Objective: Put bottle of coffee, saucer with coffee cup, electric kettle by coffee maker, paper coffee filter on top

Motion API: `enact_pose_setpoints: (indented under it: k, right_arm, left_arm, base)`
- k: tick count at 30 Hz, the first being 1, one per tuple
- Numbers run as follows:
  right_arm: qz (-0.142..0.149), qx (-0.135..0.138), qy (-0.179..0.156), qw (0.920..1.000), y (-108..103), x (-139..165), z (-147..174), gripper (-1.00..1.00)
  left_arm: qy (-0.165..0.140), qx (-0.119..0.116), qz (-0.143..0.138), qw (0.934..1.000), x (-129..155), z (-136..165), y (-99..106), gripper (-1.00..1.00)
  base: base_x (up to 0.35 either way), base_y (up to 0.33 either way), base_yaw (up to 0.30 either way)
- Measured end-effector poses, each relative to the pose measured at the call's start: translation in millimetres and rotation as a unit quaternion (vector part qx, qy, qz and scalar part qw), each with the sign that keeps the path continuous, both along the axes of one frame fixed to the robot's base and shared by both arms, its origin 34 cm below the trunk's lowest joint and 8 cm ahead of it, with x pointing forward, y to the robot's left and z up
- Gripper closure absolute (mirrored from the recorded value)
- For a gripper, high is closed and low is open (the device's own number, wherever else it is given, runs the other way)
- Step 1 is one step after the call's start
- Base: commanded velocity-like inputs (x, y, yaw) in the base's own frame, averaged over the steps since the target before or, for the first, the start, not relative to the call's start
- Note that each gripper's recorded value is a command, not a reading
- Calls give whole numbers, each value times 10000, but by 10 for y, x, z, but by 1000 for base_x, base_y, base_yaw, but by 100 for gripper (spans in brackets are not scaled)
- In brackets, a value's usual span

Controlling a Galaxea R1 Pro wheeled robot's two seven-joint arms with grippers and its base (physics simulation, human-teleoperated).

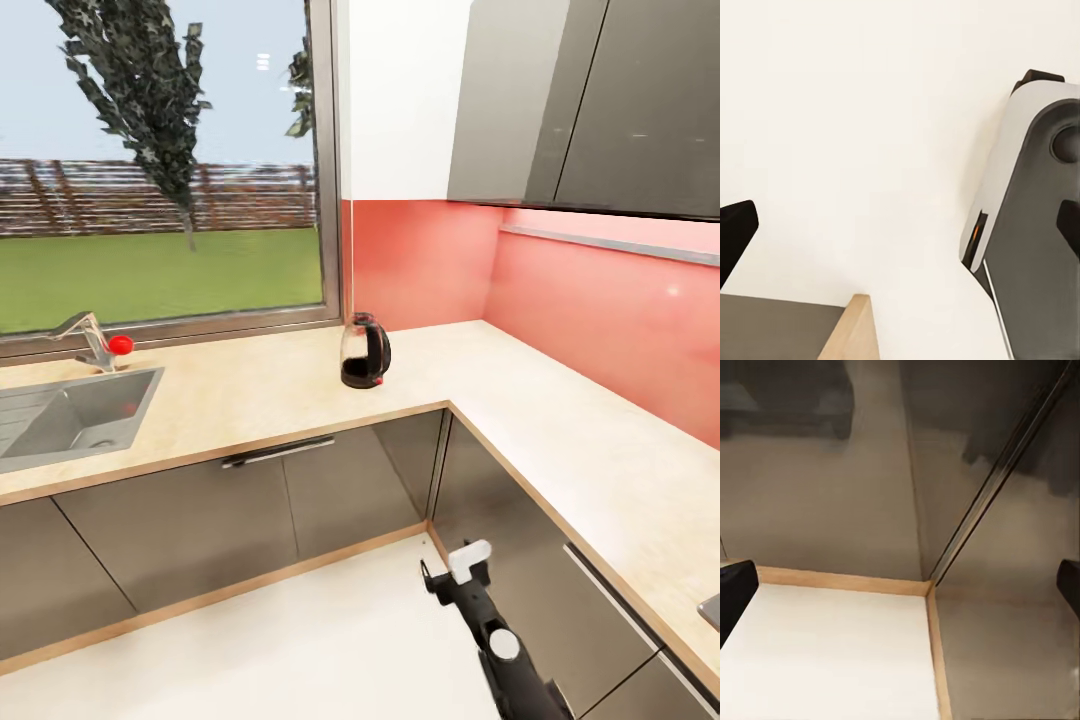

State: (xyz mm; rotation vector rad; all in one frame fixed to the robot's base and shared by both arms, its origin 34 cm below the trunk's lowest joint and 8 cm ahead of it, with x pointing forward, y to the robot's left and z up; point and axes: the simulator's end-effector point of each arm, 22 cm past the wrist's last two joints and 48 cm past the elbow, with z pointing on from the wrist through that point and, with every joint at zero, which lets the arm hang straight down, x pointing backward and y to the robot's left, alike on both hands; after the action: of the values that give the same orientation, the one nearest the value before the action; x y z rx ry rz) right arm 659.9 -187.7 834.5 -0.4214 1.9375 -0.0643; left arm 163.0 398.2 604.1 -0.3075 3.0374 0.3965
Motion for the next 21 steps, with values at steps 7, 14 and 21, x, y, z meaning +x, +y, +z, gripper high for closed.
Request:
enact_pose_setpoints:
  k: [7, 14, 21]
  right_arm:
    - [-302, 112, -220, 9992, -47, 509, 698, -100]
    - [-468, 1002, -606, 9920, 143, 909, 1466, -100]
    - [-511, 1295, -603, 9884, 201, 1252, 1902, -100]
  left_arm:
    - [-15, -1, -7, 10000, 9, 0, -3, -100]
    - [-26, -6, -2, 10000, 24, -1, -5, -100]
    - [-29, 2, 18, 10000, 29, 1, 0, -100]
  base:
    - [0, 0, 0]
    - [0, 0, 0]
    - [0, 0, 0]
